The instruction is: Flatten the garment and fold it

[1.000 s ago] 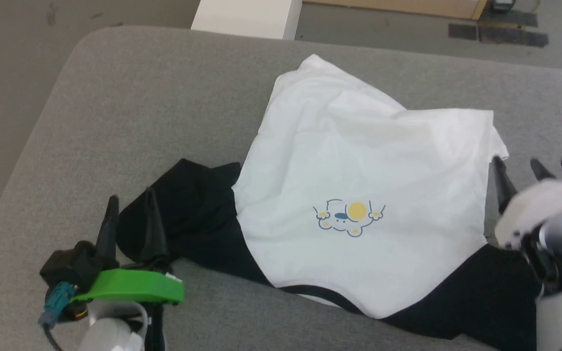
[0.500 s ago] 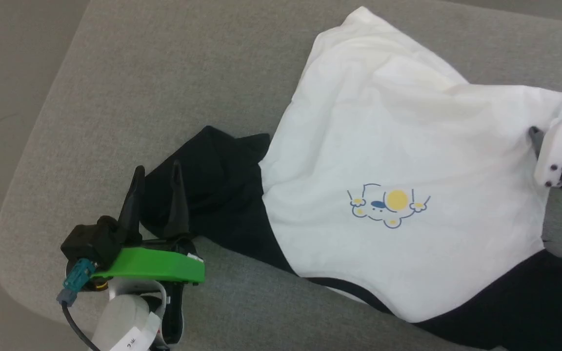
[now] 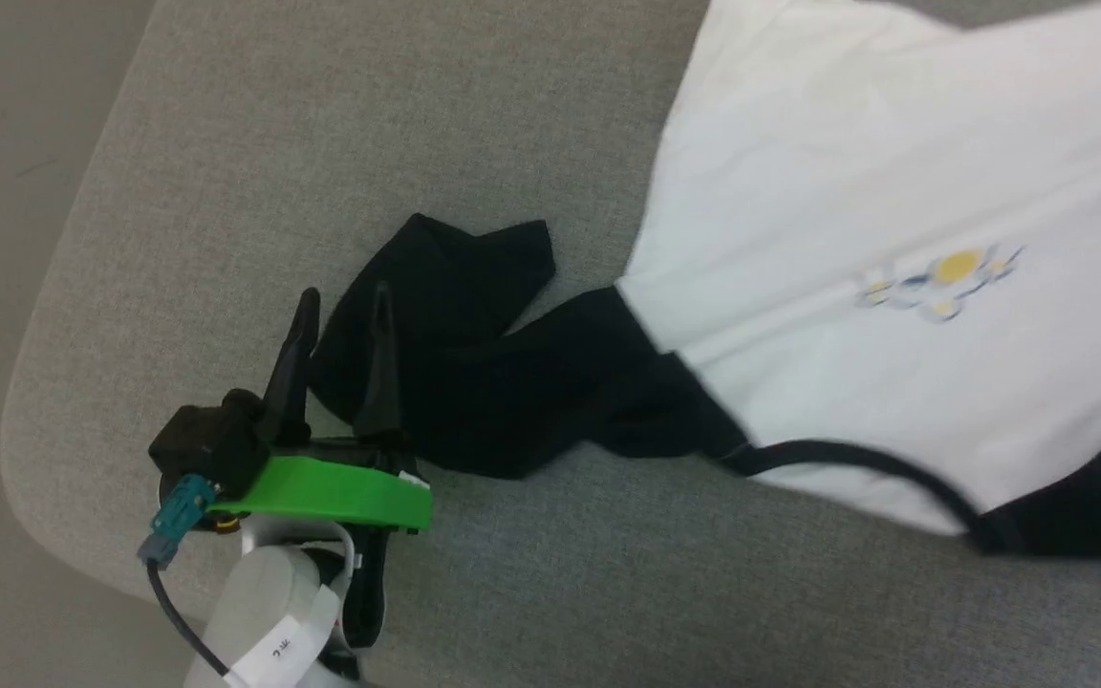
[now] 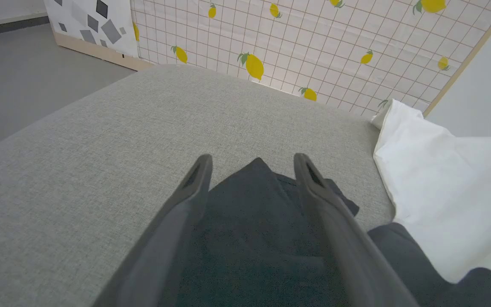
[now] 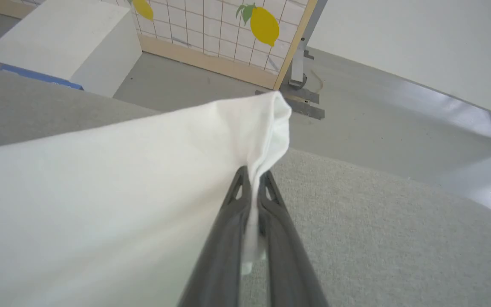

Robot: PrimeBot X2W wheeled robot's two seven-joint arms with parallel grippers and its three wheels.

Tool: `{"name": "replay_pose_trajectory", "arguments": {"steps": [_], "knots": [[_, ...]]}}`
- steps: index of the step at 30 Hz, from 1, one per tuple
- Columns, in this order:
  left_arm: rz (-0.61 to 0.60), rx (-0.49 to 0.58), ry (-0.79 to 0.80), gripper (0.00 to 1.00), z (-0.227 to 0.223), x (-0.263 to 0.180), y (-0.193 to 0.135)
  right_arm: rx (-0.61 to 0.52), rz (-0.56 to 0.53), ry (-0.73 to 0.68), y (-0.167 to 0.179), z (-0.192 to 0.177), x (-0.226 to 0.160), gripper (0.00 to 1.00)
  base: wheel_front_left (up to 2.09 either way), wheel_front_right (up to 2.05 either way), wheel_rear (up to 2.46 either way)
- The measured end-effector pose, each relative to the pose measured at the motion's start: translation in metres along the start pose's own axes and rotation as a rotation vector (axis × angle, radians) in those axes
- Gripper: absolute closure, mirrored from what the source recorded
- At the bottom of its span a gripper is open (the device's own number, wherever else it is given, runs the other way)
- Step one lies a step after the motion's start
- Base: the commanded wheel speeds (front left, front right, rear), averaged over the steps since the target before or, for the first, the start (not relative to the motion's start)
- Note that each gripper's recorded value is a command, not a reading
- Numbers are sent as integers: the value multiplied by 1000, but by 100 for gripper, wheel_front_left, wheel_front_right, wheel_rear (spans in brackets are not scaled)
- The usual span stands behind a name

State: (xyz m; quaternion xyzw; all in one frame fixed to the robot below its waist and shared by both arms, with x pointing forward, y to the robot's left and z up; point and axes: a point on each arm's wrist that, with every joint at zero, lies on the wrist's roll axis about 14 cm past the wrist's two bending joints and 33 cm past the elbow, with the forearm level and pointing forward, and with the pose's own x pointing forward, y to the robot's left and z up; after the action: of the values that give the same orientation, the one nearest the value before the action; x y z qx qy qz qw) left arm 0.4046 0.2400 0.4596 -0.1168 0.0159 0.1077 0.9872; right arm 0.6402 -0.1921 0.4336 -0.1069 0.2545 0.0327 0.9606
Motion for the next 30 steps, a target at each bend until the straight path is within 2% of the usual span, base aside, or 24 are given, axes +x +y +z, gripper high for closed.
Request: {"name": "replay_pose_trajectory", "arguments": {"steps": [2,5,6,7,8,13,16,22,27,30], "knots": [[-3,3,5,0,-2,2,-1,9,-19,-69,-5,21,7,100,0,0,0],[-1,9,15,0,-6,3,0,56,-11,-77,-1,23,20,100,0,0,0],[0,10,18,0,-7,3,0,66,-4,-67,3,19,23,91,0,0,0],[0,11,22,0,-8,3,0,73,9,-55,9,13,26,53,0,0,0],[0,11,23,0,-8,2,0,82,21,-49,15,10,27,0,0,0,0],[-11,14,12,0,-3,0,-3,97,83,-68,38,-2,16,0,0,0,0],[-31,24,9,0,-1,-4,-6,115,127,-131,49,-8,-4,0,0,0,0],[-86,18,55,0,-12,-24,-16,208,219,-304,71,-17,-78,0,0,0,0],[-187,53,132,0,-22,-27,-40,274,201,-378,68,-36,-142,0,0,0,0],[-241,133,203,0,-28,-20,-50,310,181,-396,66,-45,-171,0,0,0,0]]}}
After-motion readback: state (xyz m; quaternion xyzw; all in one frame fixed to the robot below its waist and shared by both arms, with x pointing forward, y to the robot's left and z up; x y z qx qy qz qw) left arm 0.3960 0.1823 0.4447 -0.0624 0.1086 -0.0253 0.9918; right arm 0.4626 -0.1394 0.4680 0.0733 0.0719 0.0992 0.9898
